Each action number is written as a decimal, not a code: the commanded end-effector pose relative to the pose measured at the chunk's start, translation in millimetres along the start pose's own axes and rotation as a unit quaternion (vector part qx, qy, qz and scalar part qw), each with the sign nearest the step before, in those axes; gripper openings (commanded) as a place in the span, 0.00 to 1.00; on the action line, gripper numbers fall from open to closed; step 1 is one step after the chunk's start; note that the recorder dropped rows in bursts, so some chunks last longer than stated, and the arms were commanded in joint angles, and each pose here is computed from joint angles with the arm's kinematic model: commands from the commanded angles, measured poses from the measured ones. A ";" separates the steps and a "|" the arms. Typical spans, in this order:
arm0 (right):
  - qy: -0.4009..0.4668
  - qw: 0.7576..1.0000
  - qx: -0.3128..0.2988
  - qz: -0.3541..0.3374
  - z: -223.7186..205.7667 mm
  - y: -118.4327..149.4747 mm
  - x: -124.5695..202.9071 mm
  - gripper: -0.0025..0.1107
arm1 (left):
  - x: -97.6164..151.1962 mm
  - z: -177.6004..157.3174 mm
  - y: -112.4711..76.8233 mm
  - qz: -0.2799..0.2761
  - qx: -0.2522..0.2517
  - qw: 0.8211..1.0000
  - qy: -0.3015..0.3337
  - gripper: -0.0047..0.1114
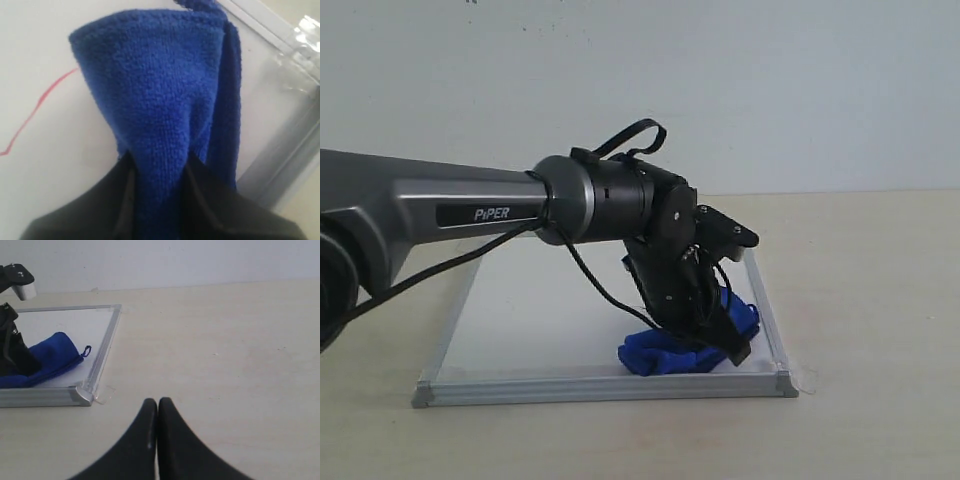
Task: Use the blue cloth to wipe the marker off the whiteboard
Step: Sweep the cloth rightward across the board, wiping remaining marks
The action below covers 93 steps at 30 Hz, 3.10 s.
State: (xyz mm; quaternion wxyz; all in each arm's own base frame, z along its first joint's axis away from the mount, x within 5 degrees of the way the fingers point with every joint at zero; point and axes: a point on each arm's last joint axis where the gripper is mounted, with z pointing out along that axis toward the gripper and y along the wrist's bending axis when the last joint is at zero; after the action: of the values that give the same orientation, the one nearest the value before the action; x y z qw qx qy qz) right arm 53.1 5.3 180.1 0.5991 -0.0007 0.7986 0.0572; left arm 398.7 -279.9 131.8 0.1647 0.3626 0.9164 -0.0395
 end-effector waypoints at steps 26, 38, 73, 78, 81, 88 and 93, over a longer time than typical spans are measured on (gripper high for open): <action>-0.018 1.000 -0.001 0.002 -0.4 0.2 -3.3 0.02 | 16.6 21.5 67.0 -0.095 -0.090 0.989 0.066 0.07; -0.018 1.000 -0.001 0.001 -0.4 0.2 -3.3 0.02 | -9.6 20.0 12.3 -0.044 -0.013 0.998 0.034 0.07; -0.018 1.000 -0.001 0.001 -0.4 0.2 -3.3 0.02 | -16.8 33.3 -11.4 -0.006 -0.003 0.999 0.037 0.07; -0.018 1.000 -0.001 0.001 -0.4 0.2 -3.3 0.02 | -5.8 30.8 61.2 -0.096 -0.062 0.993 0.041 0.07; -0.018 1.000 -0.001 0.002 -0.4 0.2 -3.3 0.02 | 5.7 28.8 94.2 -0.141 -0.074 0.986 0.053 0.07; -0.018 1.000 -0.001 0.002 -0.4 0.2 -3.3 0.02 | 2.1 30.0 81.5 -0.143 -0.023 0.988 0.046 0.07; -0.018 1.000 -0.001 0.002 -0.4 0.2 -3.3 0.02 | -14.0 32.0 14.6 -0.053 0.029 0.997 0.038 0.07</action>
State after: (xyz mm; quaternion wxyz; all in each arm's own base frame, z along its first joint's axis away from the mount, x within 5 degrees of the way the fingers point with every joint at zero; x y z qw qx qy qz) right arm 53.6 5.3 182.2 0.6086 -0.0006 0.7913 0.0580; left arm 460.4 -237.8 125.4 0.1645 0.2699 0.9486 -0.0177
